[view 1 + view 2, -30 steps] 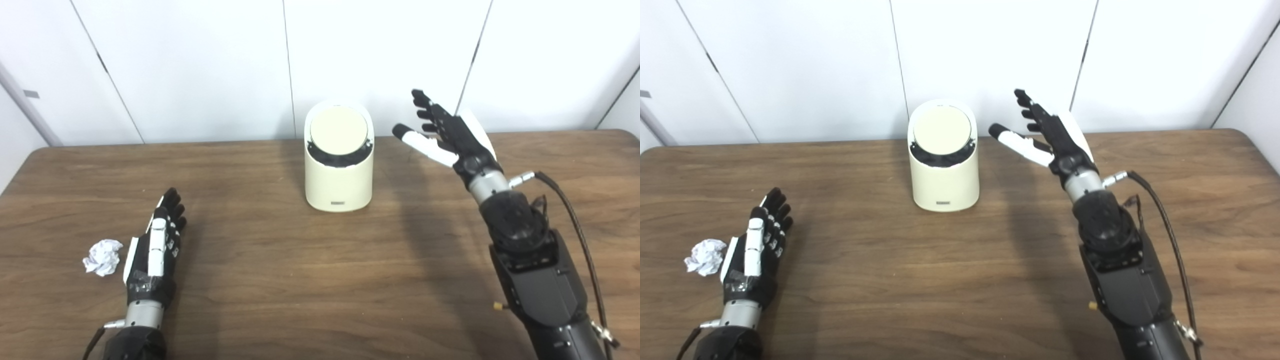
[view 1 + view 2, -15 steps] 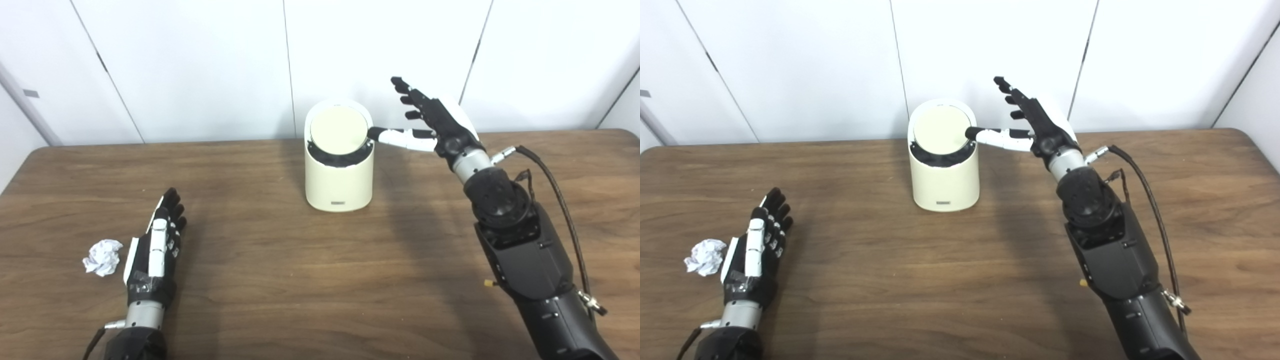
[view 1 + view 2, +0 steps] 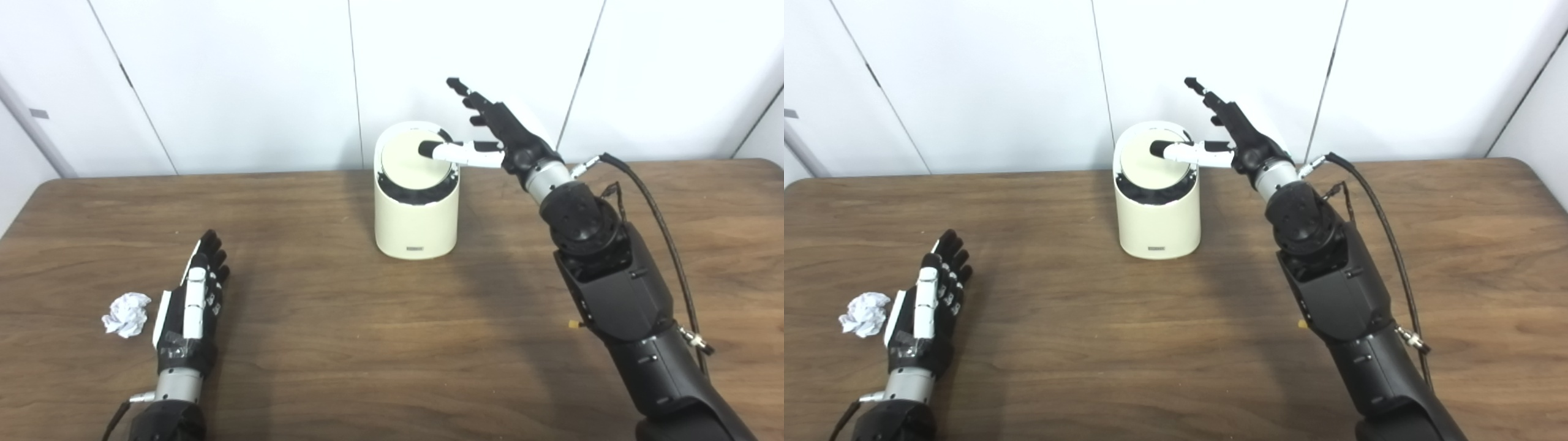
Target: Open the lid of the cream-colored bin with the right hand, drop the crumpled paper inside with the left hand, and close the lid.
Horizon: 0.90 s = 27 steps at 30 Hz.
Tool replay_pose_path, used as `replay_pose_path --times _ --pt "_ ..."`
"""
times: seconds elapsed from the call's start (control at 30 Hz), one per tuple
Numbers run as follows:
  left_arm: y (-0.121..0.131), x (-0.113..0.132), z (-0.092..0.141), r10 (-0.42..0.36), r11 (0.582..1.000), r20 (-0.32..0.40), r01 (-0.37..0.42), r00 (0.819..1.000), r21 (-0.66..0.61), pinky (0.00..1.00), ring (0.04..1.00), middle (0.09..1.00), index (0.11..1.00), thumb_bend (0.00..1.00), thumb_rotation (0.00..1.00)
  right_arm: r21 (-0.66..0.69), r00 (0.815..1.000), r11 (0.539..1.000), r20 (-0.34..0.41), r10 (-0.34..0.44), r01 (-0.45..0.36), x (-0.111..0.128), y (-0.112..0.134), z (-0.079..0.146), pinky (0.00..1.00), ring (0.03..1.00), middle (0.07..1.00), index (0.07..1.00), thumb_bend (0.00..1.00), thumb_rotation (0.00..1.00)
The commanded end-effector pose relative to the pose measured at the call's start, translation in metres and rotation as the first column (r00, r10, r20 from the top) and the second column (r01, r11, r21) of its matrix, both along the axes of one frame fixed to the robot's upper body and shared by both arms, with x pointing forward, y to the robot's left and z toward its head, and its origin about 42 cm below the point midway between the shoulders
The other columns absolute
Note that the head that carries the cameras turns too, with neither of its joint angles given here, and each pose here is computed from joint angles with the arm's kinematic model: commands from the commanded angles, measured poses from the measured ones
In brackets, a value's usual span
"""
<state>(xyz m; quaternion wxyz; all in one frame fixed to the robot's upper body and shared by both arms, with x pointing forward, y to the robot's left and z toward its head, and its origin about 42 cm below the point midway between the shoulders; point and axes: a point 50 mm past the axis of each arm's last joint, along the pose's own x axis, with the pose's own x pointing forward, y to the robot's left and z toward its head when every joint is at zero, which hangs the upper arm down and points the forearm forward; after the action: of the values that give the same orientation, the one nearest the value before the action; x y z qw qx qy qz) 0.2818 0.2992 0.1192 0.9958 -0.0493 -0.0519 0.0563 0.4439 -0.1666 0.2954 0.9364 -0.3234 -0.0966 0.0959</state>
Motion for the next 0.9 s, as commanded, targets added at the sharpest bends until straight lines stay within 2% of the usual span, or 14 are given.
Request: replay_pose_path --times 0.0,0.3,0.4,0.5,0.87 --pt "-0.003 -0.001 0.004 -0.015 1.000 0.015 0.015 1.000 0.006 1.00 1.000 0.995 0.994 0.53 0.89 -0.009 0.995 1.000 0.102 0.021 -0.020 0.005 0.009 0.032 0.85 0.926 0.946 0.945 0.75 0.54" --pt "-0.004 -0.001 0.002 -0.021 1.000 0.020 0.021 1.000 -0.005 1.00 1.000 0.999 1.000 0.51 0.90 -0.033 0.996 0.999 0.088 0.017 -0.015 0.015 0.019 0.025 0.80 0.913 0.942 0.931 0.76 0.51" --pt "-0.005 -0.002 0.002 -0.015 1.000 0.020 0.015 1.000 -0.006 1.00 1.000 0.995 0.999 0.51 0.90 -0.087 0.995 0.996 0.101 0.010 -0.001 0.018 0.020 0.021 0.79 0.905 0.939 0.932 0.76 0.52" --pt "-0.005 -0.002 0.002 -0.016 1.000 0.018 0.016 1.000 -0.004 1.00 1.000 1.000 1.000 0.52 0.90 -0.132 0.994 0.991 0.108 0.002 0.013 0.020 0.021 0.018 0.80 0.900 0.928 0.928 0.78 0.52" --pt "-0.005 -0.002 0.001 -0.019 1.000 0.024 0.019 1.000 -0.014 1.00 1.000 1.000 1.000 0.54 0.89 -0.152 0.996 0.988 0.086 0.014 0.000 0.023 0.022 0.010 0.82 0.928 0.942 0.941 0.76 0.48"
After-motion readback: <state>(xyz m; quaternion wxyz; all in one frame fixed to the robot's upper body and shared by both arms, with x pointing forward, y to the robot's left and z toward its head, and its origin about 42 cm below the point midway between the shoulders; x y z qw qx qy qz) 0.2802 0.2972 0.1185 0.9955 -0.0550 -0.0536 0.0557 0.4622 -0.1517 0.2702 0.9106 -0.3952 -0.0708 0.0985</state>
